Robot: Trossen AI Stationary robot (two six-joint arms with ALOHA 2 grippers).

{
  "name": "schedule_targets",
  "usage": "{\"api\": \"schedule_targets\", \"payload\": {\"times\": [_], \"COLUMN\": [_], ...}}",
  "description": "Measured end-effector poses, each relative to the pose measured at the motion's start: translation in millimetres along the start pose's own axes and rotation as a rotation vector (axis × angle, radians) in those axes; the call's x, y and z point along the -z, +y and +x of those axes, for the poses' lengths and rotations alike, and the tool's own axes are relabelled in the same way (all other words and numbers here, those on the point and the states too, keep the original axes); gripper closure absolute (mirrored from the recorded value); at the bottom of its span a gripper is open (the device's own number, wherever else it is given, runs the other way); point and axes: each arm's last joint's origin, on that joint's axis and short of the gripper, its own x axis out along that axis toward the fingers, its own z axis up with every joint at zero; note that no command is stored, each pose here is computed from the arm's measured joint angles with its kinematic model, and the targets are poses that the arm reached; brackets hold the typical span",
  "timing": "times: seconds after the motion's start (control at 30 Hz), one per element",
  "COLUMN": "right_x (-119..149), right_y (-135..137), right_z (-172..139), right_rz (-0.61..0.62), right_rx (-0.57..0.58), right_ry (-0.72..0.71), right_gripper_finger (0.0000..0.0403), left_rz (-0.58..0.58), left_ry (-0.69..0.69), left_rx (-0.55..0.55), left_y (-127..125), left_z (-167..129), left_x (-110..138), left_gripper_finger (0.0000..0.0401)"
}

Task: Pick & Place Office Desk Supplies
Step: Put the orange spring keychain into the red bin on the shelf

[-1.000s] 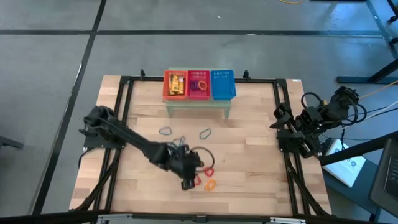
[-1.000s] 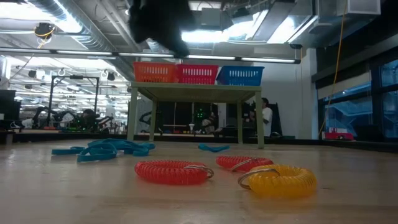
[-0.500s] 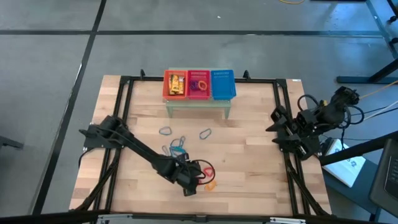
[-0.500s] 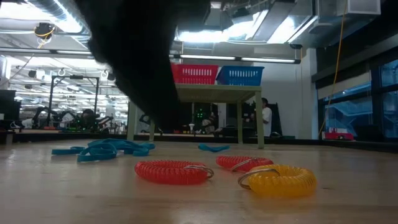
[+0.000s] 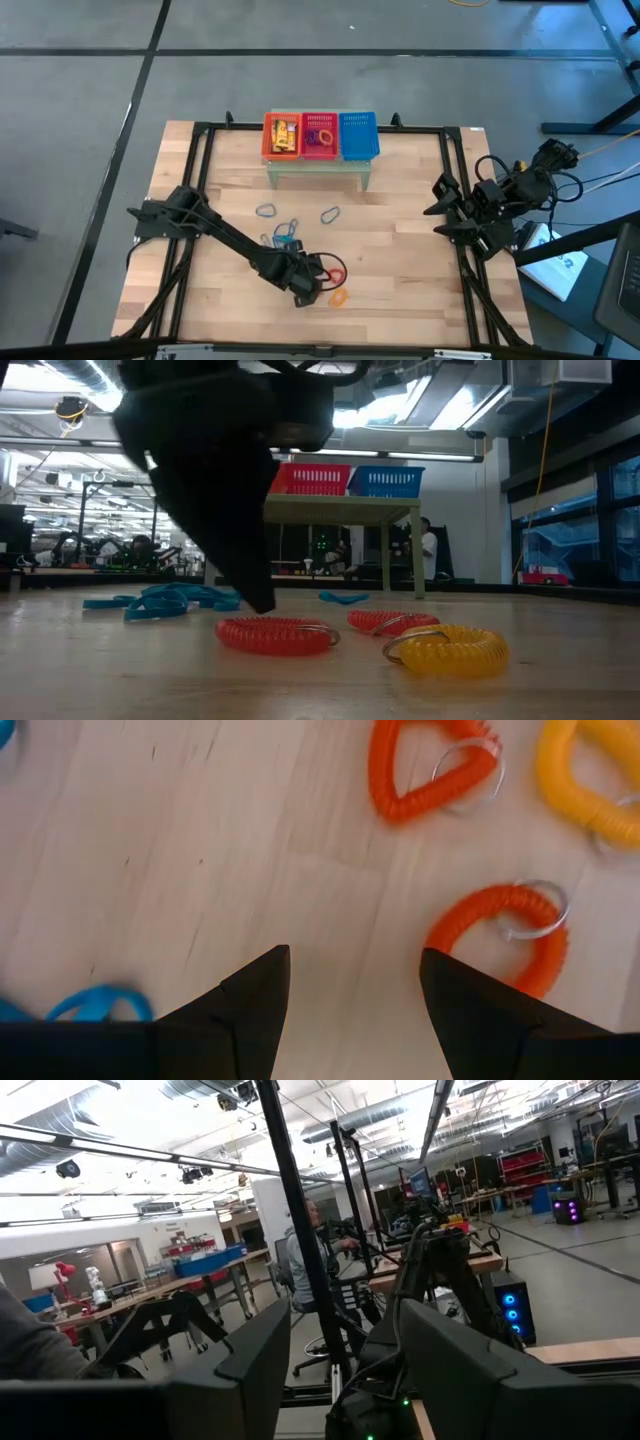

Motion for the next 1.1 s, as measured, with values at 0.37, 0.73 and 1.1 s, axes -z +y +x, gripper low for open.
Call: {"api": "schedule_targets", "payload": {"times": [0.37, 0.73, 1.1], "right_x": [0, 2, 2], "right_y": [-2, -3, -3], "right_z": [0, 0, 0], "right_rz": [-0.013, -0.041, -0.039], "right_rx": [0.062, 0.075, 0.082], "right_ry": [-0.005, 0.013, 0.012], "right_gripper_finger": [0.0211, 0.0211, 0.0211], "left_rz": [-0.004, 0.005, -0.024], "left_ry": [0.002, 0.049, 0.062], "left_rx": [0.123, 0.107, 0.068], "left_y": [-3, -1, -2], "left_z": [1, 12, 22], "left_x": [-7, -3, 1], "left_gripper_finger": [0.0182, 0.0182, 0.0210]}}
